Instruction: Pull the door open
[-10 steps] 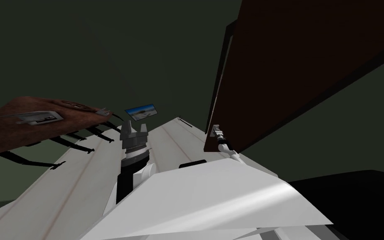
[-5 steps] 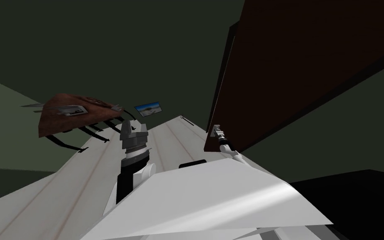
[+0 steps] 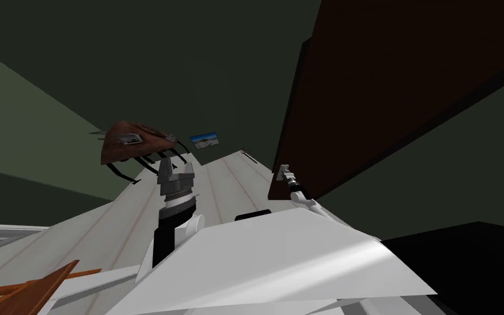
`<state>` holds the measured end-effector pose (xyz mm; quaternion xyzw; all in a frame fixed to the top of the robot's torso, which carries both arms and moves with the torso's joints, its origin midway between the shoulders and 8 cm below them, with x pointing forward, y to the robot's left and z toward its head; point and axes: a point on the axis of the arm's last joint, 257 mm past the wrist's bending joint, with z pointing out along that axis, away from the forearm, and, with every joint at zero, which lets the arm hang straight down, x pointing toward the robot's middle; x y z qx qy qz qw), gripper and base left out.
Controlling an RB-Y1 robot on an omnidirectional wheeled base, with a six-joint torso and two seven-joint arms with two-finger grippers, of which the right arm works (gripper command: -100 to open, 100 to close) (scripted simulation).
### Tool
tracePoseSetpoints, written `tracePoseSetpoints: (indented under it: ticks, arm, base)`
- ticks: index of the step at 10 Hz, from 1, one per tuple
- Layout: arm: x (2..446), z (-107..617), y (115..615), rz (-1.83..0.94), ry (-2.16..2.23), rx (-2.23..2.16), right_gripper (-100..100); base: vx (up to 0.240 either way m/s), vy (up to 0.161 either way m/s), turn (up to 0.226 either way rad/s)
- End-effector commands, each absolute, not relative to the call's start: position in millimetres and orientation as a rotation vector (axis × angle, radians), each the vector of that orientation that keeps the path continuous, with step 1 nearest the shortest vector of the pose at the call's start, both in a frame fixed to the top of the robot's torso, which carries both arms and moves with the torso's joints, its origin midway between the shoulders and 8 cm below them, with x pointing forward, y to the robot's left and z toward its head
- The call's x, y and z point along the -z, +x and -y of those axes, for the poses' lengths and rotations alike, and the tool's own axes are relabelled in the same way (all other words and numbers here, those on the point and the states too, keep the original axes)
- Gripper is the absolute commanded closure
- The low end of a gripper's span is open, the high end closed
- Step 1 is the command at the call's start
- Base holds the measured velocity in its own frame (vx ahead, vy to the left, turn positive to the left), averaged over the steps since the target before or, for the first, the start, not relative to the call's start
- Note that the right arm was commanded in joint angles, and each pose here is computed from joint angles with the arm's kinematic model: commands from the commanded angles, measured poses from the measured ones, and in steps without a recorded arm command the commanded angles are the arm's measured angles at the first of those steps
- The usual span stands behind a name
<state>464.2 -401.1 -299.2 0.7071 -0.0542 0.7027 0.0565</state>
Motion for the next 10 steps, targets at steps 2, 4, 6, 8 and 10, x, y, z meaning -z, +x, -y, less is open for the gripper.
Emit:
tracePoseSetpoints:
  ticks: [2, 4, 6, 8, 10]
  arm:
    - [296, 401, 461, 0.149, 2.149, -2.150, 100]
    - [301, 399, 458, 0.141, 2.164, -2.142, 100]
    - [300, 398, 456, 0.130, 2.166, -2.150, 100]
    - [299, 397, 453, 0.112, 2.172, -2.161, 100]
    - [298, 395, 450, 0.094, 2.178, -2.173, 100]
  base:
    - [-0.170, -0.058, 0.125]
    - [-0.097, -0.026, 0.071]
    - [-0.179, -0.062, 0.112]
    - [-0.198, -0.058, 0.136]
    - [-0.216, -0.071, 0.122]
